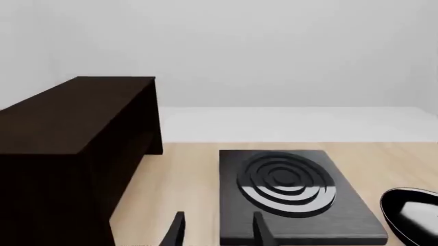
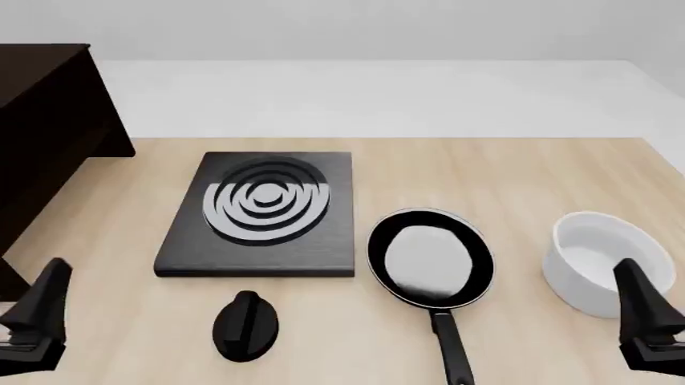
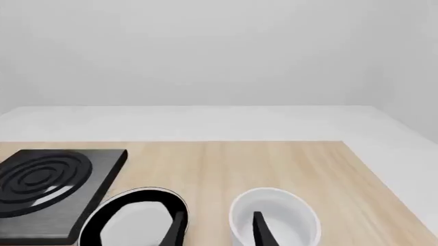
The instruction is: Put the frying pan under the cabinet shelf.
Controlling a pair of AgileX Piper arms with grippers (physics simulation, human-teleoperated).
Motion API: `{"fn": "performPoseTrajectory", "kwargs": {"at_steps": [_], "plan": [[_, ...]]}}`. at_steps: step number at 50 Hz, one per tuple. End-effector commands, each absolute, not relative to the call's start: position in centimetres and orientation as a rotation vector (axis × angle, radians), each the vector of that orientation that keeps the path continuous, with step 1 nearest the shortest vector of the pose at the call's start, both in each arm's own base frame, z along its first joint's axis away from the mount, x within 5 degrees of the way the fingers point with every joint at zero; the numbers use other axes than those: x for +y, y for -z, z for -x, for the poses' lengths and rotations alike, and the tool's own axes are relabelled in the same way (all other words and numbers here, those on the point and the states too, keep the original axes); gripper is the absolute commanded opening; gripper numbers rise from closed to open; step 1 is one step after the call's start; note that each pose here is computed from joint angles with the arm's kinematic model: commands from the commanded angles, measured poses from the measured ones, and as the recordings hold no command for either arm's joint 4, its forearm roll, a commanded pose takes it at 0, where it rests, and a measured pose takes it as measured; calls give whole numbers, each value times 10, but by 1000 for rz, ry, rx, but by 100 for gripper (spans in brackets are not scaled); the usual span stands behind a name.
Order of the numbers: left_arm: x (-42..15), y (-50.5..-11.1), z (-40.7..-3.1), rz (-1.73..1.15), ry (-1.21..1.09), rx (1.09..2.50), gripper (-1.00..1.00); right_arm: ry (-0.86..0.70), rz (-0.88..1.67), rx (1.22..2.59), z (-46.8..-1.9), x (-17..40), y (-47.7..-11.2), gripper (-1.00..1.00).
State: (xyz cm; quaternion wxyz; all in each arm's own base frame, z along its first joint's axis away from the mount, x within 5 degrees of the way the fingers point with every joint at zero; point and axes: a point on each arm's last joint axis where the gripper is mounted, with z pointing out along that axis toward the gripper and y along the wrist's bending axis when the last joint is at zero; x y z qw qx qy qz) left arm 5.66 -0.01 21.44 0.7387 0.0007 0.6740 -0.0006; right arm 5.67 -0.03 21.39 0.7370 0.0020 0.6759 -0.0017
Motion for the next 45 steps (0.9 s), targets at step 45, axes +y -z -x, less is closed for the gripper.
{"fn": "performPoseTrajectory", "kwargs": {"at_steps": [45], "plan": [[-121,-311,-193,-403,454,1999,100,-4,-6,1487,-56,0,-215,100]]}}
